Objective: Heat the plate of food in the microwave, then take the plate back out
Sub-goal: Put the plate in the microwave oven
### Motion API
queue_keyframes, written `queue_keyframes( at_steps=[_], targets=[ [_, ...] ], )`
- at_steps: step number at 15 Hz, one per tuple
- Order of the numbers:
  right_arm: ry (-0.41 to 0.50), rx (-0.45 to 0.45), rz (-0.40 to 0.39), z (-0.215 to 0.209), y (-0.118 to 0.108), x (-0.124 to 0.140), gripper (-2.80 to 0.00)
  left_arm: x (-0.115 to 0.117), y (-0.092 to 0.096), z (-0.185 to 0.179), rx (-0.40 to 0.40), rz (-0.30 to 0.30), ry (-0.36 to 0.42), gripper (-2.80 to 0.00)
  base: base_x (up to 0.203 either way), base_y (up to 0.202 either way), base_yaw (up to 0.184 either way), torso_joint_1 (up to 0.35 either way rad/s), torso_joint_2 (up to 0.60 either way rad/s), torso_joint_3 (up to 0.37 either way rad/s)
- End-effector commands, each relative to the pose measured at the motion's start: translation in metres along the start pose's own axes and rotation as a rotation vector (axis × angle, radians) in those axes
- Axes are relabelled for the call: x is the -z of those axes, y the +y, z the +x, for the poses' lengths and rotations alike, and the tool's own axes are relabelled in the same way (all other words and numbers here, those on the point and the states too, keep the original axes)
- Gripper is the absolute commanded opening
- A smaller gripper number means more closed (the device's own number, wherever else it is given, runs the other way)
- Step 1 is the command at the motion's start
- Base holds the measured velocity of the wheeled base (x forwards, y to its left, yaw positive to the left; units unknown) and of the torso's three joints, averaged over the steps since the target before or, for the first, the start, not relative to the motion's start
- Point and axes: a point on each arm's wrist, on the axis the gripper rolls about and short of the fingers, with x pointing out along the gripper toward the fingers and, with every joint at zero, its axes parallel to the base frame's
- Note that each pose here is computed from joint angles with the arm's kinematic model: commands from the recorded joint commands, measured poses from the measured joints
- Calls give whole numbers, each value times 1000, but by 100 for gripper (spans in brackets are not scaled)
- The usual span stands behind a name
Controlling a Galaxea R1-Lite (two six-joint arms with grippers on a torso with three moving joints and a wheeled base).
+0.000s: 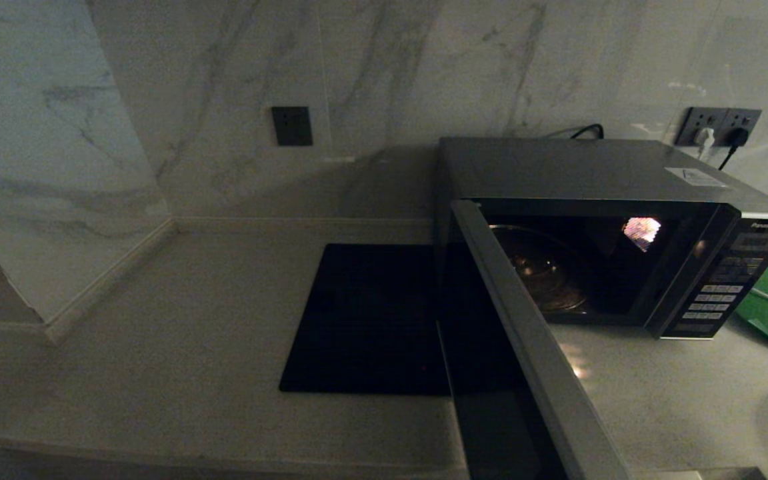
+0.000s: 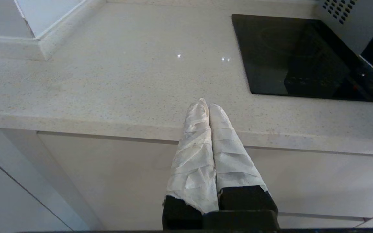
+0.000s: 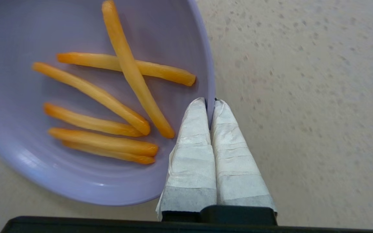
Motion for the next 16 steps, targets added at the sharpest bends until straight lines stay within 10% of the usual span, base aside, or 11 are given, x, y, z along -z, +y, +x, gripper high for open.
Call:
queue_keyframes(
  at_steps=[1, 16],
  targets=[
    [-37, -26, 4, -19, -3, 3, -280, 0, 0, 0, -1, -1, 0, -280, 0, 0, 0, 0, 0, 0],
    [44, -217, -188, -65, -8, 68, -280, 0, 0, 0, 0, -1, -1, -280, 0, 0, 0, 0, 0, 0]
  ],
)
